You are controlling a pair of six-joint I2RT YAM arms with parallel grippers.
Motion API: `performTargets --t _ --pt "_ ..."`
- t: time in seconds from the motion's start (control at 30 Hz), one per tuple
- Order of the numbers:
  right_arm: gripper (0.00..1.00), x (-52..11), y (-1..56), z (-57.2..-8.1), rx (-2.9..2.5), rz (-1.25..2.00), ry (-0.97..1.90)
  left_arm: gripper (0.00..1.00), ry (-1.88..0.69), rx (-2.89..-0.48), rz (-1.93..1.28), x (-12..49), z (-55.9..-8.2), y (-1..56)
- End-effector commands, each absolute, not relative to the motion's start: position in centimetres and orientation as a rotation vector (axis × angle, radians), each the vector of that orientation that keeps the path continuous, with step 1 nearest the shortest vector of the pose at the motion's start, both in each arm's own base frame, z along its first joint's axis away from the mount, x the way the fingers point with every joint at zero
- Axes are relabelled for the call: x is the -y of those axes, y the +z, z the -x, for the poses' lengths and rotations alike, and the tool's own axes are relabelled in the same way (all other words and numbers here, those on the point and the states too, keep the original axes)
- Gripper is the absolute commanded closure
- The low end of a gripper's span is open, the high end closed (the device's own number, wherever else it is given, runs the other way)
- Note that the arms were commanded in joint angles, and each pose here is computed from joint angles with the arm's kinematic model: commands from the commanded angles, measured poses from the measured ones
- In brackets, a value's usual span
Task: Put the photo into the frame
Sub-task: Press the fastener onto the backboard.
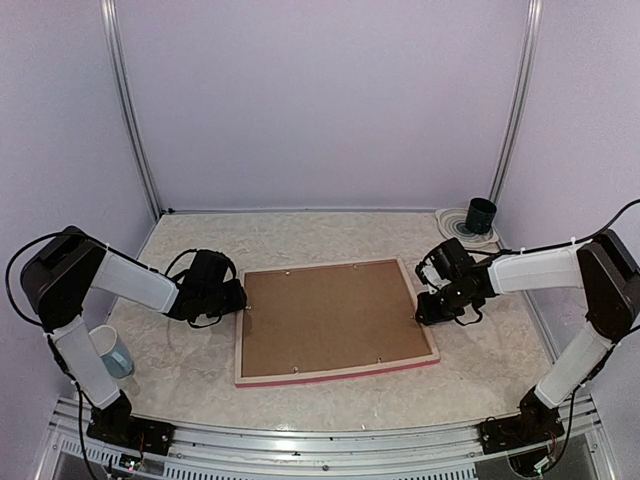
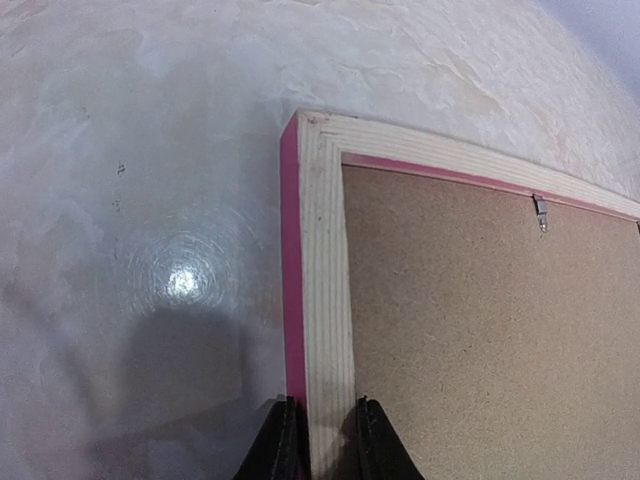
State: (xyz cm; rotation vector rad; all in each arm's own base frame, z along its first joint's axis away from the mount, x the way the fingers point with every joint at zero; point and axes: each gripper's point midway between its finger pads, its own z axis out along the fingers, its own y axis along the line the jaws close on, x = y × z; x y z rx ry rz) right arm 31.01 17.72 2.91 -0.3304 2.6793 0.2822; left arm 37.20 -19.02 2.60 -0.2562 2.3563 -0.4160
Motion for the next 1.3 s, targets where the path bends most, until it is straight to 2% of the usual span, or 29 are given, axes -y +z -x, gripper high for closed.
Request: performTargets --t 0.0,0.1,0.27,0.73,1.07,1.27 --pt "0.71 -16.7 2.9 -30.6 -2.703 0.296 0.197 0.82 -0.381 -2.381 0.261 18.2 -36.4 1.9" --pt "0.63 -16.6 5.3 -31.3 -2.639 0.257 0.197 0.82 -0.378 -2.376 0.264 18.1 -36.4 2.1" --pt "0.61 -16.4 7.3 -31.7 -2.596 0.236 0.193 0.82 -0.38 -2.37 0.266 18.1 -36.4 2.3" --pt "0.57 -18.4 3.1 -29.0 -2.688 0.291 0.268 0.82 -0.371 -2.369 0.264 18.5 -36.1 2.4" --pt "0.59 -16.7 1.7 -29.3 -2.689 0.25 0.069 0.82 -0.345 -2.374 0.253 18.4 -35.9 2.2" --pt "0.59 -16.4 1.6 -30.1 -2.658 0.218 0.021 0.87 -0.33 -2.379 0.235 18.4 -36.0 2.1"
